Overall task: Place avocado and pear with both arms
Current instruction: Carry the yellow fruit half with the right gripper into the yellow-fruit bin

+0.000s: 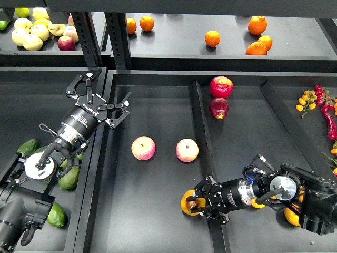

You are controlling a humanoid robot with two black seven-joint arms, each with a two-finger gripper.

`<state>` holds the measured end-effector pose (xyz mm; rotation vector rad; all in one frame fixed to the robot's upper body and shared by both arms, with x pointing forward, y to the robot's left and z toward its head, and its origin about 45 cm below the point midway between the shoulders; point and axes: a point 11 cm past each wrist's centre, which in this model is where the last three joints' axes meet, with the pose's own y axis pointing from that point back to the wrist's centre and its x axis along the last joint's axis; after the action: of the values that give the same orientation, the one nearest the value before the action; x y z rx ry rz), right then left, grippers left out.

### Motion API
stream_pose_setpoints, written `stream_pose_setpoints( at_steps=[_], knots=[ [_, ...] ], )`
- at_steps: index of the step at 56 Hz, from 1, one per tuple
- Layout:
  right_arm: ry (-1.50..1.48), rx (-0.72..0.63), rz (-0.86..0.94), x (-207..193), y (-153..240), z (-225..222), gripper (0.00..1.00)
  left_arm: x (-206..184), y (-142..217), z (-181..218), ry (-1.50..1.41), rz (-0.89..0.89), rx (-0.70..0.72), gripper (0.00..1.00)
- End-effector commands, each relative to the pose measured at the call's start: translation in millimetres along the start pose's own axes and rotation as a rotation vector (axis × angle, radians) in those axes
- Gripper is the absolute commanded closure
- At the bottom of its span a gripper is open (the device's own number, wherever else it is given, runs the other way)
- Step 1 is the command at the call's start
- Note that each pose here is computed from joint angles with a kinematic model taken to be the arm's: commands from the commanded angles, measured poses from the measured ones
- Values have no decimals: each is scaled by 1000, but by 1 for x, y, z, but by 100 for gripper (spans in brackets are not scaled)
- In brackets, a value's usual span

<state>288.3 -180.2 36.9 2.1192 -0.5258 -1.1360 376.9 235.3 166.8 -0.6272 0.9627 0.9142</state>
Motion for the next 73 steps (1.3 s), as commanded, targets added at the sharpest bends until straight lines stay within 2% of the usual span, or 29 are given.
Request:
stream_pose_setpoints(
  at_steps=[1,7,18,45,73],
  knots=[
    [-1,27,16,4,4,-15,77,0,0,0,-1,-1,0,1],
    [-2,52,17,4,9,-27,78,-1,0,0,-1,-3,0,1],
    [-20,113,70,23,43,-49,78,0,0,-1,-1,-1,3,1],
    [-173,66,199,75,77,11,77,0,0,-1,-1,-1,6,1],
    [-197,69,248,90,100,22,81,0,0,-2,0,1,9,1]
  ],
)
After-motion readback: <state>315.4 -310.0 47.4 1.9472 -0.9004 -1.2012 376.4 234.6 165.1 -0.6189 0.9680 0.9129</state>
